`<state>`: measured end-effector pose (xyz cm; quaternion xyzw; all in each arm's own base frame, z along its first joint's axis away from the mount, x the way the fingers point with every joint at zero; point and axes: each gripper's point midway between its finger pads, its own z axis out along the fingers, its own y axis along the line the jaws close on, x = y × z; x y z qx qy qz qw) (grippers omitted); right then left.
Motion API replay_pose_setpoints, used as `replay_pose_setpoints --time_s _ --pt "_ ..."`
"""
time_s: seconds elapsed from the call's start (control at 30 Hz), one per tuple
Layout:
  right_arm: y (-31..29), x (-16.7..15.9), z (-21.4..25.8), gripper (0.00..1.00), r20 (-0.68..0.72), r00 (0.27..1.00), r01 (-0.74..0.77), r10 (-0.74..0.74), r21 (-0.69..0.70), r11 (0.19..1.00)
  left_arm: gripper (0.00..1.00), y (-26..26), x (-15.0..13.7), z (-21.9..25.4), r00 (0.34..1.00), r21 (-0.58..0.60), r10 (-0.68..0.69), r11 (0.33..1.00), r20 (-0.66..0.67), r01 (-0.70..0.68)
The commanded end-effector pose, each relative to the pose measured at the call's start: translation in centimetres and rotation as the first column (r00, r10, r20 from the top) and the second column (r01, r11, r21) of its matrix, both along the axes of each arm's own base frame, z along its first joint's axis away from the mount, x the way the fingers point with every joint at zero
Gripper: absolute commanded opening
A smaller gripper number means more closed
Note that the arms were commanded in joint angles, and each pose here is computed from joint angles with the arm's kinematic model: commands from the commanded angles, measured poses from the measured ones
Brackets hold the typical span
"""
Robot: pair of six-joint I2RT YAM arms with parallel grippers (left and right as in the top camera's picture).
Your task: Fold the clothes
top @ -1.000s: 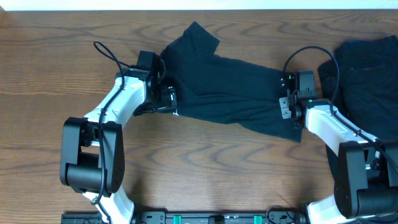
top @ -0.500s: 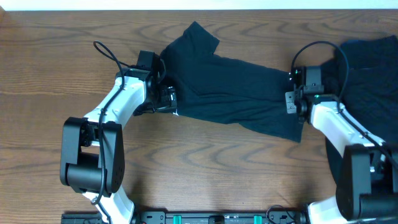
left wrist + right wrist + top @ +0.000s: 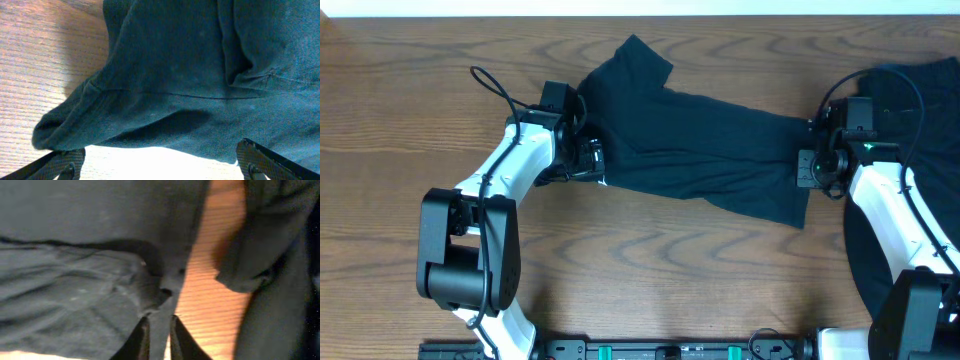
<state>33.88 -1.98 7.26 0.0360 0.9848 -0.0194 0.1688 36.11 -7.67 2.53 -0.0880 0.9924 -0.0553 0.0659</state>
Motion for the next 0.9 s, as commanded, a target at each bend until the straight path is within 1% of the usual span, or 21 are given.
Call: replay_pose_setpoints --time_s 0.0,0.03,0.13,0.2,0.27,0.6,0.7,0.77,0.8,0.87 --pt "0.8 0.0 0.1 0.28 -0.001 0.999 -0.032 0.032 0.047 0.998 0.98 0.3 -0.2 -0.4 1.0 0.01 0.005 1.0 -0.01 -0.005" --pt "0.8 -0.1 0.0 0.34 -0.005 0.999 -0.032 0.032 0.047 0.998 0.98 0.3 -0.2 -0.4 1.0 0.01 0.005 1.0 -0.01 -0.005" --pt "0.8 -0.3 -0.3 0.41 -0.013 1.0 -0.005 0.006 0.056 0.998 0.98 0.3 -0.2 -0.4 1.0 0.01 0.005 1.0 -0.01 -0.005" --pt "0.8 -0.3 -0.8 0.37 -0.022 1.0 0.022 -0.02 0.066 0.998 0.98 0.3 -0.2 -0.4 1.0 0.01 0.005 1.0 -0.01 -0.005" --pt "0.8 -0.3 -1.3 0.29 -0.035 0.999 0.027 -0.025 0.067 0.997 0.98 0.3 -0.2 -0.4 1.0 0.01 0.005 1.0 -0.01 -0.005" --pt "0.0 0.2 -4.6 0.28 -0.093 0.995 0.052 -0.046 0.066 0.996 0.98 0.3 -0.2 -0.4 1.0 0.01 0.005 1.0 -0.01 -0.005" --pt "0.0 0.3 -4.5 0.21 -0.088 0.995 0.051 -0.045 0.068 0.996 0.98 0.3 -0.2 -0.4 1.0 0.01 0.005 1.0 -0.01 -0.005" --pt "0.0 0.5 -4.5 0.06 -0.078 0.996 0.05 -0.045 0.068 0.996 0.98 0.3 -0.2 -0.4 1.0 0.01 0.005 1.0 -0.01 -0.005" --pt "0.0 0.7 -4.4 0.01 -0.072 0.996 0.051 -0.046 0.067 0.996 0.98 0.3 -0.2 -0.4 1.0 0.01 0.005 1.0 -0.01 -0.005" --pt "-0.2 1.1 -4.3 0.01 -0.053 0.997 0.054 -0.05 0.067 0.996 0.98 0.3 -0.2 -0.4 1.0 0.01 0.005 1.0 -0.01 -0.005"
